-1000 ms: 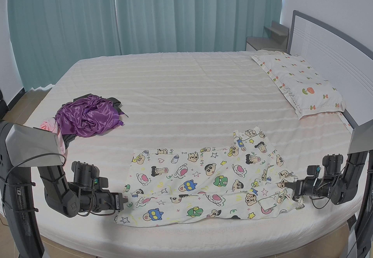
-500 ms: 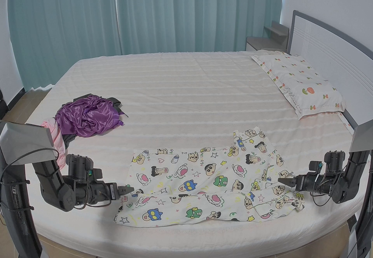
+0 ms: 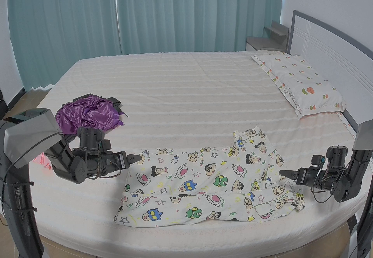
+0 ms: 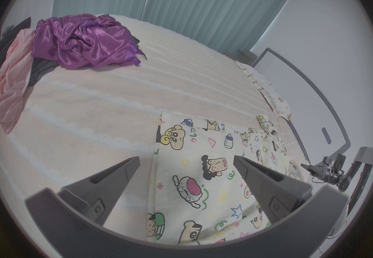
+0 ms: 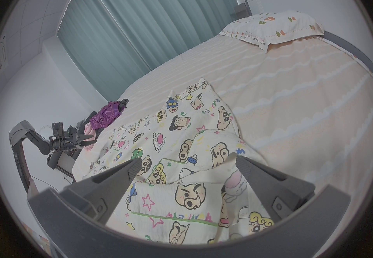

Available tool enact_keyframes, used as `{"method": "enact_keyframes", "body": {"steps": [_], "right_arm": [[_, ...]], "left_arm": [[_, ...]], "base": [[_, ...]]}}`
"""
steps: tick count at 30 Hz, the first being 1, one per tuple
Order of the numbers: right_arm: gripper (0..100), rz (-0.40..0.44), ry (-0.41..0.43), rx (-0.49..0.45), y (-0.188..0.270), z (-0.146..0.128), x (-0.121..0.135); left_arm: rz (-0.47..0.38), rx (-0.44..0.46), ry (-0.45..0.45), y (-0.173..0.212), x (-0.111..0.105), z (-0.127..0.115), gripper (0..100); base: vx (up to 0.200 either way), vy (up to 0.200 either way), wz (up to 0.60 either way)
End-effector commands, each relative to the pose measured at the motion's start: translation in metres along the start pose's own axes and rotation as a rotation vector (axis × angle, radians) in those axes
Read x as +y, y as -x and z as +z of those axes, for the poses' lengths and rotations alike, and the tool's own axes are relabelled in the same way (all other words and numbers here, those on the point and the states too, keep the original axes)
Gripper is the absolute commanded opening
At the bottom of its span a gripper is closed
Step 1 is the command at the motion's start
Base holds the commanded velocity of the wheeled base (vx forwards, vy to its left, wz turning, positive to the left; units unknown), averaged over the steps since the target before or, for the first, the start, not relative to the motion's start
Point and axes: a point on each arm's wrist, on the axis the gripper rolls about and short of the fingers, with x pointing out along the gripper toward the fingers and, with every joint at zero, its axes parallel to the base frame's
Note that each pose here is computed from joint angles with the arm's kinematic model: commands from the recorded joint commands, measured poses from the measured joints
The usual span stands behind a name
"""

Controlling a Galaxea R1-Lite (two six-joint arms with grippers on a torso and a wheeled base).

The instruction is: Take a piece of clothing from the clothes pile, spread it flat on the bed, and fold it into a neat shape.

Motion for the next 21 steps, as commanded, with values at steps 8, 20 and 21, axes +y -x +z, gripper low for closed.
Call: {"method": "enact_keyframes", "body": {"steps": [8, 20, 21], "right_arm": [[100, -0.001, -0.005, 0.031, -0.002, -0.008, 0.003], [100, -0.001, -0.005, 0.038, -0.002, -0.009, 0.004], [100, -0.003, -0.003, 0.039, -0.002, -0.01, 0.004]], "left_arm": [[0.01, 0.005, 0.122, -0.017, -0.005, 0.0, 100], [0.001, 0.01, 0.077, -0.034, -0.013, -0.01, 100], [0.03, 0.001, 0.06, -0.039, -0.01, -0.01, 100]], "base": [[0.05, 0.0, 0.0], [0.067, 0.0, 0.0], [0.0, 0.0, 0.0]]}}
